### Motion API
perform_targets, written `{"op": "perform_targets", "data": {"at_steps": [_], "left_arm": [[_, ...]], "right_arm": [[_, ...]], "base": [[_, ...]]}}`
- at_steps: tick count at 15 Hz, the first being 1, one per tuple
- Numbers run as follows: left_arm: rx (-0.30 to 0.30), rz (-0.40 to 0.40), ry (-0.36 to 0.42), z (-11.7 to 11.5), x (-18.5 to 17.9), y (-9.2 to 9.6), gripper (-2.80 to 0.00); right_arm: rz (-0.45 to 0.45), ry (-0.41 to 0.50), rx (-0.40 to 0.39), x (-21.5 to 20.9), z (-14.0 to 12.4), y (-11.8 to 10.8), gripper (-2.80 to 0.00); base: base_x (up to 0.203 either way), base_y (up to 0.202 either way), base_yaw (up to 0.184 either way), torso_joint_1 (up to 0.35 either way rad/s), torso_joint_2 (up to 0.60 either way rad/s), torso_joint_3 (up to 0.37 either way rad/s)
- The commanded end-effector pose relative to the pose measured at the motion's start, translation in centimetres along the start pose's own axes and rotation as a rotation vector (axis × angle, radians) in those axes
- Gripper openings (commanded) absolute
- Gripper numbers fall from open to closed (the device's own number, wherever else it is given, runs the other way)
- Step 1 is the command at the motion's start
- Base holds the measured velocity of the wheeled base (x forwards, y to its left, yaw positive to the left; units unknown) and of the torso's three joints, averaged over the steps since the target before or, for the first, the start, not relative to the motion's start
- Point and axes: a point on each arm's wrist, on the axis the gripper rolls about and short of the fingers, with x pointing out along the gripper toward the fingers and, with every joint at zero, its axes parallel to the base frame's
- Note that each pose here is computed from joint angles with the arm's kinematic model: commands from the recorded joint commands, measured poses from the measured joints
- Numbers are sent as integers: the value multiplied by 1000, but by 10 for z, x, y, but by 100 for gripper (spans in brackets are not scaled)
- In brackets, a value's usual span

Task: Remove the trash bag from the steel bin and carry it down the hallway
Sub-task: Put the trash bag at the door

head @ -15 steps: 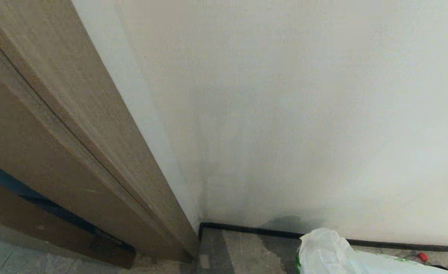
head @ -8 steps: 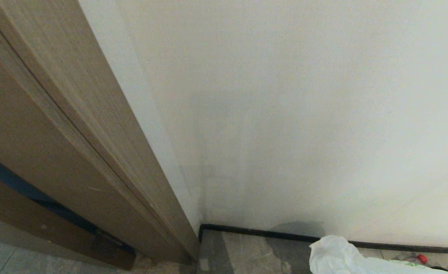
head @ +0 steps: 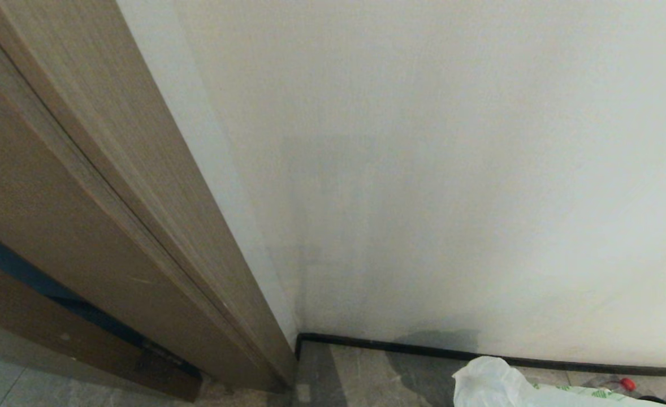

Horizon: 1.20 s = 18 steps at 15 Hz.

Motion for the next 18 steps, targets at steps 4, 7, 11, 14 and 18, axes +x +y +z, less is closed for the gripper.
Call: {"op": "perform_targets", "data": {"at_steps": [4,7,11,14,18], "left_arm": [[1,0,-2,0,0,0,-280],[0,0,-1,0,0,0,-280],[4,0,-2,0,0,0,-280],[1,0,-1,0,0,0,-280],[1,0,-1,0,0,0,-280]], "right_arm": [[-2,3,-1,0,0,0,-280],[-3,3,0,0,0,0,-280],[-3,3,3,0,0,0,-280],[-5,3,10,0,0,0,-280],[-3,31,-59,-15,27,0,-280]], "base": [[0,0,0,1,2,-75],[0,0,0,4,3,-179],[0,0,0,0,4,-197],[0,0,0,5,2,-124],[0,0,0,1,1,-9]]}}
